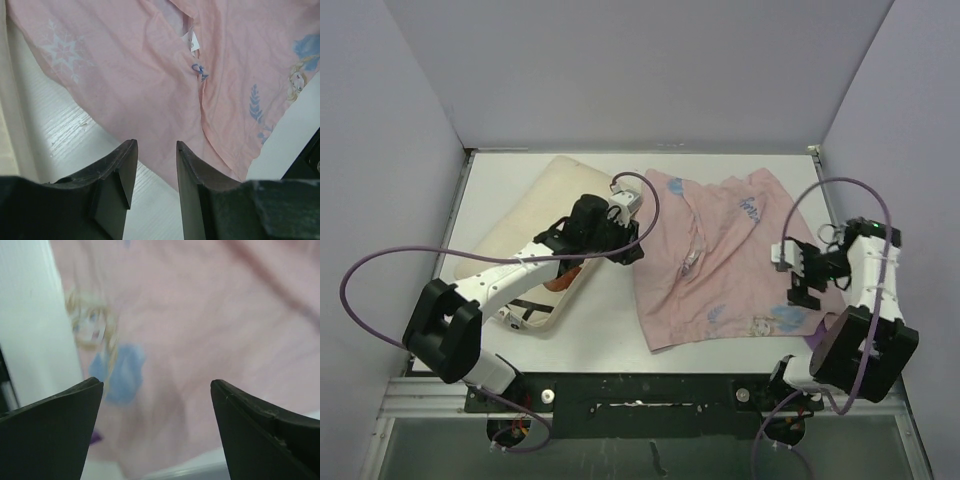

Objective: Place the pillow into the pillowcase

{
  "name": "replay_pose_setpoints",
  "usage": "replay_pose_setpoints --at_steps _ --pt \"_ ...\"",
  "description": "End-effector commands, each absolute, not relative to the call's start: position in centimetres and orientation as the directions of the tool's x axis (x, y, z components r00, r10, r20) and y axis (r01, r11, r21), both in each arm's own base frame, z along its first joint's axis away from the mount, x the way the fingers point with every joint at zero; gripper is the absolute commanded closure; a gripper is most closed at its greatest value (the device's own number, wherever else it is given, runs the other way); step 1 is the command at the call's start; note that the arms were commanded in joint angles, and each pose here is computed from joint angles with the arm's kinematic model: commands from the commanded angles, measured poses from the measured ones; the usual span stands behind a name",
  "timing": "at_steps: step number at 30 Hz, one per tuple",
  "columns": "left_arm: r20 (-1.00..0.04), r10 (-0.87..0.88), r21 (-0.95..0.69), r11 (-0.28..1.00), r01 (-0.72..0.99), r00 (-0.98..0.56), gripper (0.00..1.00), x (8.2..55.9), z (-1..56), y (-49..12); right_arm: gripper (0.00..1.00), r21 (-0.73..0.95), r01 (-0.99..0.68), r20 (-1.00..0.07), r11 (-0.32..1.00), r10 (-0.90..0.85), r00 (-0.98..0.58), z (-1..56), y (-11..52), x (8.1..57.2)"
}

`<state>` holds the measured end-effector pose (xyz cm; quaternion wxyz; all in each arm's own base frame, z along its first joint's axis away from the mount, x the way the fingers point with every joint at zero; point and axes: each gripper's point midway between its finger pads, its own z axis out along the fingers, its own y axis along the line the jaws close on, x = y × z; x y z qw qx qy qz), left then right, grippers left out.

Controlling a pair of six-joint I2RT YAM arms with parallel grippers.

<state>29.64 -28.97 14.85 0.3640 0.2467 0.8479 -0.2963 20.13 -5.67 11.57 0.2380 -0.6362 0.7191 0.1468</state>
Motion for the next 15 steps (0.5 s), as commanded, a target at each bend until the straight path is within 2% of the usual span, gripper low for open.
replay_pose_setpoints --at_steps 1,4,5,8,12,13,15 --pt "-0.783 0.161 -0.378 0.644 0.665 -0.601 0.65 31.2 17.3 -31.8 0.07 -0.094 -0.977 -0.739 0.192 -0.670 -0.061 15.5 6.6 25.4" --pt "-0.780 0.152 -0.397 0.631 0.667 -0.607 0.66 31.0 17.8 -32.3 0.08 0.119 -0.963 -0.830 0.243 -0.509 -0.231 16.6 14.0 27.7" --pt "-0.779 0.147 -0.396 0.638 0.660 -0.609 0.66 31.0 18.0 -32.1 0.08 0.144 -0.948 -0.852 0.283 -0.451 -0.264 17.2 15.8 29.5" --pt "-0.790 0.138 -0.350 0.698 0.624 -0.598 0.65 31.1 18.6 -30.4 0.09 0.248 -0.872 -0.813 0.422 -0.399 -0.424 16.6 18.4 32.3" --pt "-0.846 0.073 -0.292 0.765 0.574 -0.528 0.61 31.2 20.4 -27.5 0.11 0.238 -0.701 -0.722 0.672 -0.361 -0.591 13.7 16.7 37.4" --pt "-0.857 0.043 -0.291 0.782 0.552 -0.513 0.57 31.3 21.2 -26.7 0.11 0.231 -0.665 -0.706 0.710 -0.348 -0.617 13.2 16.3 38.4" --pt "-0.873 -0.048 -0.318 0.811 0.491 -0.486 0.38 31.4 23.1 -24.7 0.13 0.223 -0.616 -0.684 0.756 -0.329 -0.651 12.5 15.9 40.2"
